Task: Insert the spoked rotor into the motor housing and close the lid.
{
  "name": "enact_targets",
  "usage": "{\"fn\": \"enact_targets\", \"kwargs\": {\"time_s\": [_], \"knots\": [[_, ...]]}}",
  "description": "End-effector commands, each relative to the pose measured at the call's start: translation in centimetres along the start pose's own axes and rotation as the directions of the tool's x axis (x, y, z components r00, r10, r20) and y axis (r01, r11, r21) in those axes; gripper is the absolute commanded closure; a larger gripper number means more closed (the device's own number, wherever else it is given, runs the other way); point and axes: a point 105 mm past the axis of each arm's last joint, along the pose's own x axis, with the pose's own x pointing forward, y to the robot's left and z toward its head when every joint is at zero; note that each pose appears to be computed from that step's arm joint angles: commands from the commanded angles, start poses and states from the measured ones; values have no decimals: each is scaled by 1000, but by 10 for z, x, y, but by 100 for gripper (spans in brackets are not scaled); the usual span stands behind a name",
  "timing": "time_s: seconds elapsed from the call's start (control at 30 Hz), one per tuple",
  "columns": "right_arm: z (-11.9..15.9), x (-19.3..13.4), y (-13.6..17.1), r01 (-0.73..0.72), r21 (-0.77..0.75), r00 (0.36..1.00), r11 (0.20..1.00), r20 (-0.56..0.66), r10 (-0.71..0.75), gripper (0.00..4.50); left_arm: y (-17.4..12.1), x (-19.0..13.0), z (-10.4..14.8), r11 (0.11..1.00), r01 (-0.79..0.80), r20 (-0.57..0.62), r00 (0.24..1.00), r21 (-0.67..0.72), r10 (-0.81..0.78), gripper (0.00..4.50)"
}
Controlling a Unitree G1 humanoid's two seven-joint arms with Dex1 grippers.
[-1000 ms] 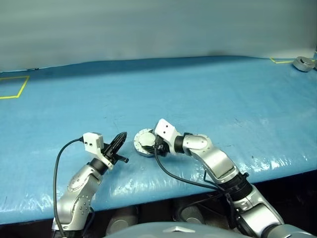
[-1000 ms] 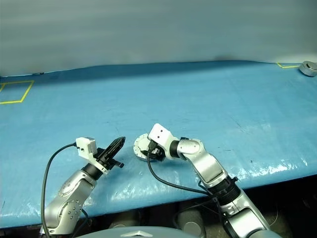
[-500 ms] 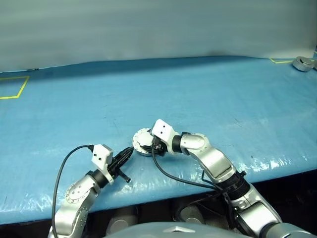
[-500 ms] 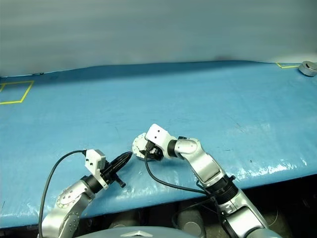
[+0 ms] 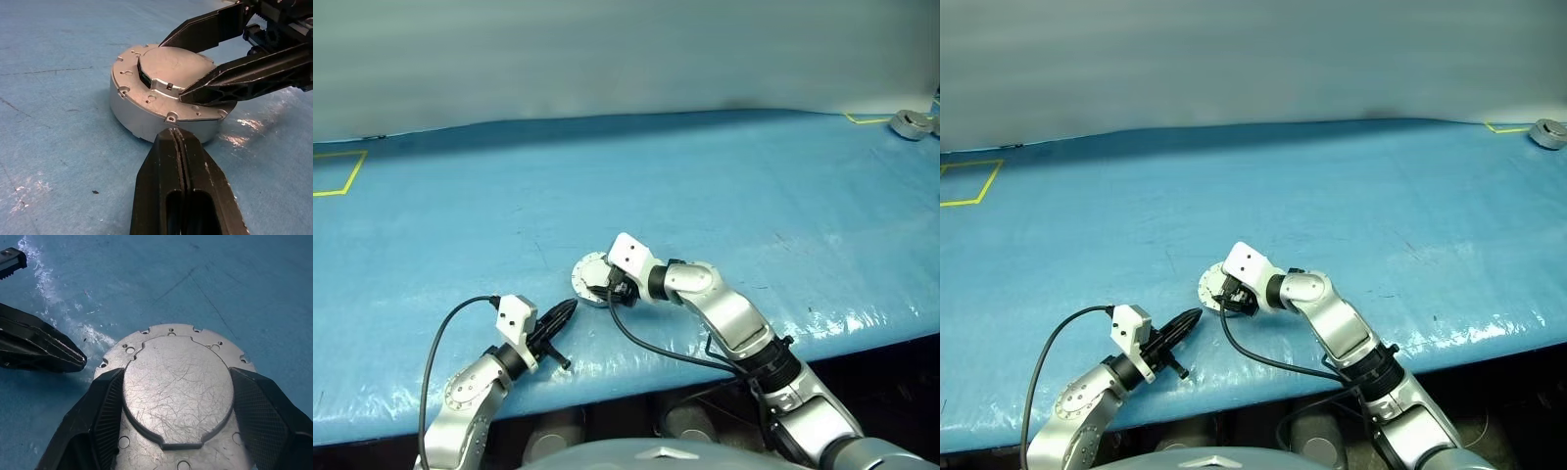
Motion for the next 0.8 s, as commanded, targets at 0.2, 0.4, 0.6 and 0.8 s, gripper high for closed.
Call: {"fn": "enact_targets", "kwargs": {"time_s": [0.2, 0.4, 0.6, 0.8], "knots": [[-16, -5, -5, 19, 63, 1000, 998, -24, -17, 147, 0, 1, 4, 1000, 6, 25, 1000, 9, -6, 450], [-7, -10, -5, -6, 3, 1000, 1000, 11, 6, 147, -1, 2, 4, 1000, 12, 27, 1000, 4, -12, 450], [-2, -10, -6, -18, -15, 1000, 1000, 21, 18, 147, -1, 3, 3, 1000, 15, 27, 1000, 3, -15, 450], [3, -11, -8, -13, -74, 1000, 997, 27, 15, 147, -2, 2, 2, 1000, 17, 21, 1000, -3, -17, 450]]}}
